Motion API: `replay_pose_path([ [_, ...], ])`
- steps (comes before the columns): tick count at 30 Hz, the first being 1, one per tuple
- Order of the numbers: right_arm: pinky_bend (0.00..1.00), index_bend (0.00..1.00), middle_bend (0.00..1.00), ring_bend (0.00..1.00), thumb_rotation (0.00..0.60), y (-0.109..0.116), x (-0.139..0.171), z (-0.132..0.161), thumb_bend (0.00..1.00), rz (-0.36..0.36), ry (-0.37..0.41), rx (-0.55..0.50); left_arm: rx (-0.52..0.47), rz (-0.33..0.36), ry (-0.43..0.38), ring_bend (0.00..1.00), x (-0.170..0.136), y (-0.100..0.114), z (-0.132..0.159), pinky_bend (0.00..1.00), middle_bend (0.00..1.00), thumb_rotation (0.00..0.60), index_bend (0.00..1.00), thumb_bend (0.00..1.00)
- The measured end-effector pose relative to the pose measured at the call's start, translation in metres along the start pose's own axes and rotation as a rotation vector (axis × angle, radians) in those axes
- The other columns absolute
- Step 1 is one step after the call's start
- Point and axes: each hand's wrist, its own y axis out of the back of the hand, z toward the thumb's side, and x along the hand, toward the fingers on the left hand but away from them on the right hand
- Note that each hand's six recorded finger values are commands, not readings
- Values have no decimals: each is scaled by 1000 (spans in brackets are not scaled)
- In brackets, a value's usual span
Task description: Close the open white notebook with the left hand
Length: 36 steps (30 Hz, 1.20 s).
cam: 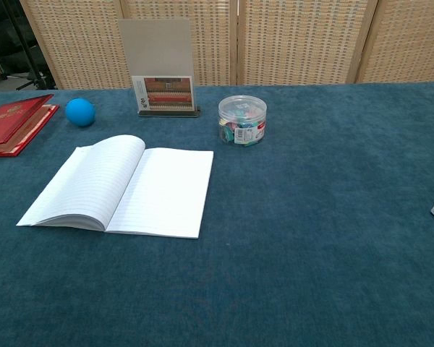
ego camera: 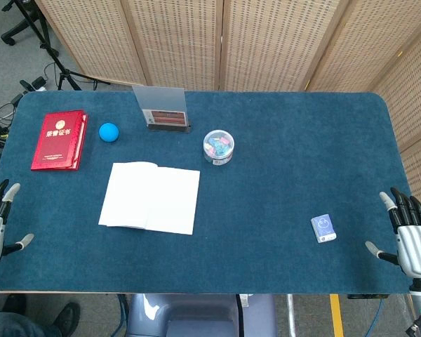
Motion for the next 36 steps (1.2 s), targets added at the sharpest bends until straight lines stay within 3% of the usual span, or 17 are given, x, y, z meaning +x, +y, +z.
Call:
replay_pose_path([
  [16, 0, 0, 0, 0, 600, -1, -1, 0, 0, 15, 0, -9, 0, -30, -53, 0, 6, -10, 9, 0, 0, 600, 0, 17],
  [25, 0, 0, 0, 0, 600, 1, -2, -5, 0, 29, -7, -37, 21, -86, -220, 0, 21, -67, 54, 0, 0, 600, 0, 209],
  [29, 0, 0, 0, 0, 600, 1, -3, -6, 0, 39, -8, -45, -11, -112, -284, 0, 23, -90, 84, 0, 0, 600, 0, 232],
  [36, 0, 0, 0, 0, 600, 0, -3, -5, 0, 49, -6, -50, -20, -120, -341, 0, 30, -109, 118, 0, 0, 600, 0, 239],
])
